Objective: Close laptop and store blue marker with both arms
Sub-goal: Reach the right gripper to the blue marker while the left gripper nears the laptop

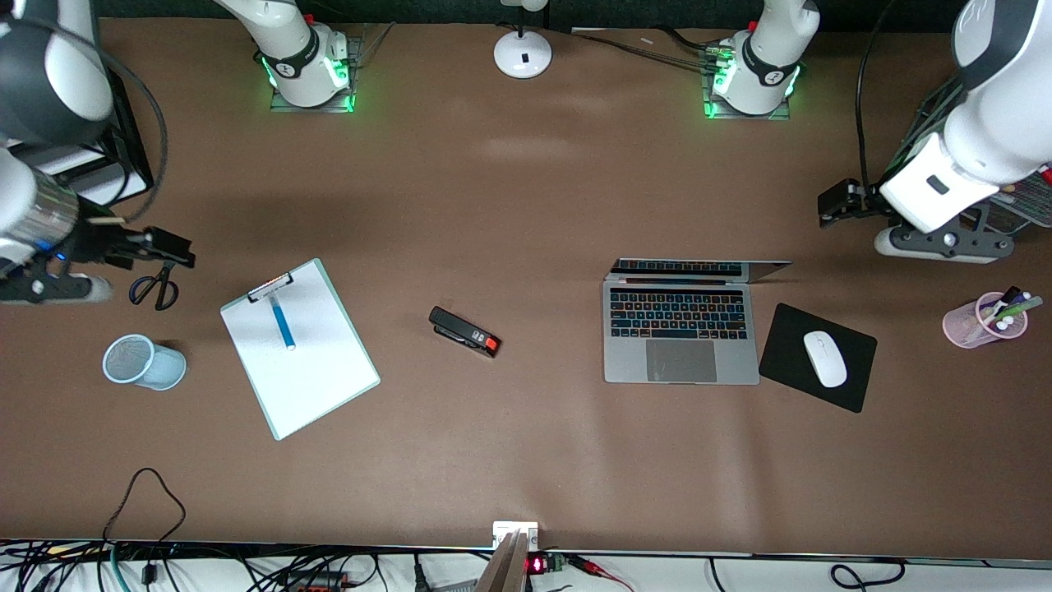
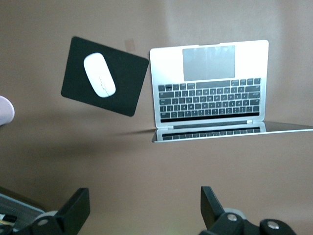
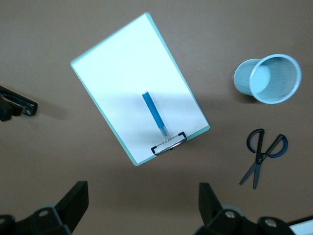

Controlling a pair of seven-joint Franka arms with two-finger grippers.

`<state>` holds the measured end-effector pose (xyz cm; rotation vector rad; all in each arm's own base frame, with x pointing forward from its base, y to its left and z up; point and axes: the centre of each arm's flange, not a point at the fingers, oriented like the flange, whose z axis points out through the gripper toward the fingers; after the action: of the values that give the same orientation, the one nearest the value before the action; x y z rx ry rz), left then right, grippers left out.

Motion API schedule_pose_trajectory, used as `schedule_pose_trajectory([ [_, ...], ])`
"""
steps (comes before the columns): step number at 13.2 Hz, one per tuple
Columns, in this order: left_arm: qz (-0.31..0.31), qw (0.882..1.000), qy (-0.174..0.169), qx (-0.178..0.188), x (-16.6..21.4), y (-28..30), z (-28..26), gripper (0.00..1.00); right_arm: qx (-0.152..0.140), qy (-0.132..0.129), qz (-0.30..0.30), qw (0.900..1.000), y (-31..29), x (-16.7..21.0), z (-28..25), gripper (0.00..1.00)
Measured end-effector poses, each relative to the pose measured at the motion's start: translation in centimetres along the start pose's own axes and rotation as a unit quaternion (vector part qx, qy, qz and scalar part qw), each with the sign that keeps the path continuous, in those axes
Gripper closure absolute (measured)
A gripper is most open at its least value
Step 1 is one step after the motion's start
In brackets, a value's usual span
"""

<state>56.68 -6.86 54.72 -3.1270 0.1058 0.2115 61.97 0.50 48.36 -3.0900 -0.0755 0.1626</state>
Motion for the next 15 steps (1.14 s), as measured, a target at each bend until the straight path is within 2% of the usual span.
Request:
schedule_pose_trajectory([
  [1,0.001,1.0,-0.008,0.0,0.2,0.0,0.5,0.09,-0.001,-0.006,-0.025,1.0,0.1,0.8,1.6,0.0],
  [4,0.006,0.999,-0.032,0.0,0.0,0.1,1.2,0.46,-0.003,-0.021,-0.125,0.992,0.3,2.6,5.6,0.0],
  [8,0.016,0.998,-0.059,-0.013,-0.6,3.1,1.9,0.94,-0.003,-0.037,-0.173,0.984,-1.5,4.3,10.6,0.0],
  [9,0.013,0.998,-0.065,-0.021,-0.9,4.6,2.0,0.96,-0.005,-0.034,-0.184,0.982,-2.5,4.8,11.8,0.0],
  [12,0.007,0.997,-0.075,-0.019,-1.8,10.6,3.0,0.96,-0.017,0.0,-0.203,0.979,-3.8,4.9,15.9,0.0],
  [14,0.012,0.997,-0.076,-0.015,-2.4,14.5,5.4,0.97,-0.024,0.018,-0.223,0.974,-3.2,4.1,19.1,0.0],
  [15,0.015,0.997,-0.075,-0.014,-2.5,15.7,7.2,0.97,-0.026,0.025,-0.23,0.972,-3.0,3.7,20.3,0.04],
])
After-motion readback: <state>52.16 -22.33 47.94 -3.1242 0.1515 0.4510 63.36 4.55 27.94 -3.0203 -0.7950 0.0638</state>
